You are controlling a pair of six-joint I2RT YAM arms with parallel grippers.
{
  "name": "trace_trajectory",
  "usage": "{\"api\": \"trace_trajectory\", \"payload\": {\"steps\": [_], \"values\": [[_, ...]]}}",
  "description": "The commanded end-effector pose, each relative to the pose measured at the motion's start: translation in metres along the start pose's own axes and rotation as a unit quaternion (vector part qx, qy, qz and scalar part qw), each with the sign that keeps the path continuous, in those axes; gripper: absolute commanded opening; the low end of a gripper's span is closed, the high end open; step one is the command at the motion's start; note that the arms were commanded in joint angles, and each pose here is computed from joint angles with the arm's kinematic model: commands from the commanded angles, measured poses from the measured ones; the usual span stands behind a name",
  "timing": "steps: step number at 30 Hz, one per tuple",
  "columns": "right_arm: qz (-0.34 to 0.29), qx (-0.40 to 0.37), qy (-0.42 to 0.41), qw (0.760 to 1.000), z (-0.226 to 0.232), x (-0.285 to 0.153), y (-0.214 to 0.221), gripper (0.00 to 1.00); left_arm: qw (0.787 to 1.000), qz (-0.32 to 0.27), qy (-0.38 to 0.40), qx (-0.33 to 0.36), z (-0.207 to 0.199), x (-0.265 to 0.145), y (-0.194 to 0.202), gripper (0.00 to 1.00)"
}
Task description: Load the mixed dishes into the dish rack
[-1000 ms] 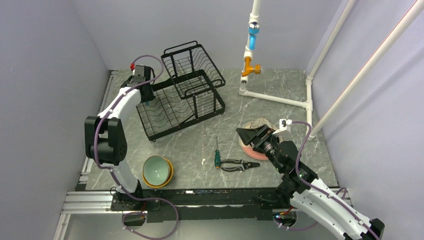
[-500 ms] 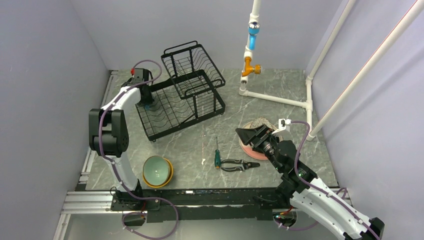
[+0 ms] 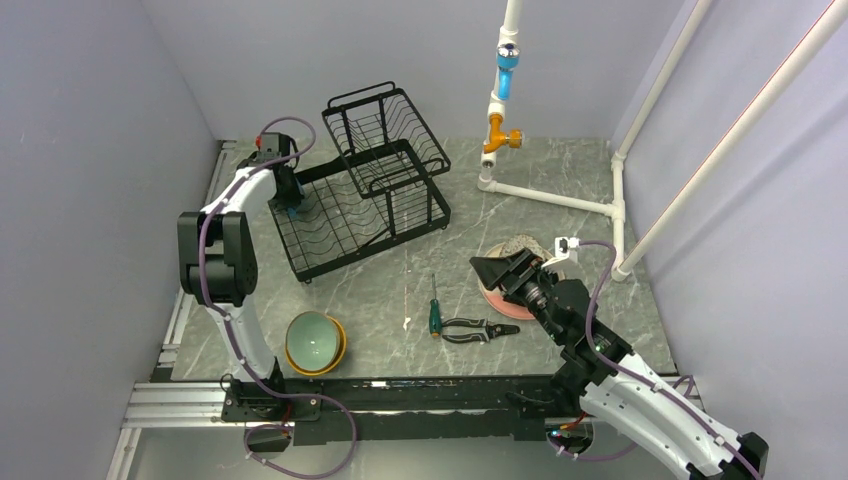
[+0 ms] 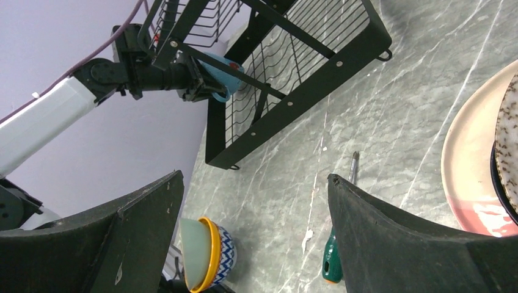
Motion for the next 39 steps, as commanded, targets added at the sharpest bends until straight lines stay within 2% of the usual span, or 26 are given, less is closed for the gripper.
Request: {"api": "trace_trajectory", "payload": {"steps": [1,4,7,9,11,12,30,37,39], "values": [[-0.018,0.008,-0.020,1.000,0.012,0.001,-0.012,0.89,0.999,-0.042,0.021,-0.018,-0.010,-0.012,-0.026,0.00],[-0.017,0.010,-0.022,1.000,0.012,0.003,-0.011,0.89,0.999,-0.039,0.015,-0.020,-0.009,-0.011,-0.025,0.06],[-0.014,0.009,-0.021,1.000,0.012,0.004,-0.011,0.88,0.999,-0.038,0.009,-0.019,-0.008,-0.009,-0.024,0.16],[-0.013,0.006,-0.017,1.000,0.012,0.004,-0.011,0.88,0.999,-0.036,0.005,-0.019,-0.007,-0.008,-0.023,0.26],[-0.014,0.004,-0.012,1.000,0.011,0.004,-0.012,0.88,0.999,-0.037,0.003,-0.020,-0.007,-0.009,-0.024,0.40],[-0.014,0.002,-0.011,1.000,0.011,0.004,-0.012,0.88,0.999,-0.037,0.003,-0.020,-0.007,-0.009,-0.024,0.44],[-0.010,-0.012,0.027,1.000,0.005,0.005,-0.014,0.88,0.997,-0.060,0.037,-0.034,-0.009,-0.047,-0.033,0.75],[-0.004,-0.028,0.047,0.998,0.002,0.009,-0.013,0.88,0.993,-0.081,0.078,-0.045,-0.009,-0.084,-0.038,0.85],[0.003,-0.043,0.055,0.998,0.000,0.011,-0.012,0.88,0.989,-0.099,0.089,-0.060,0.000,-0.103,-0.046,0.92]]}}
Point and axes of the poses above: each gripper's point midway between its finger pads, its own x axis out along the fingers, its own z axis along the line the jaws close on, y = z × x, the point moved 8 cm from there along -x, back along the fingers, and after that the axes turned 13 degrees about -x, right-handed, at the moved point
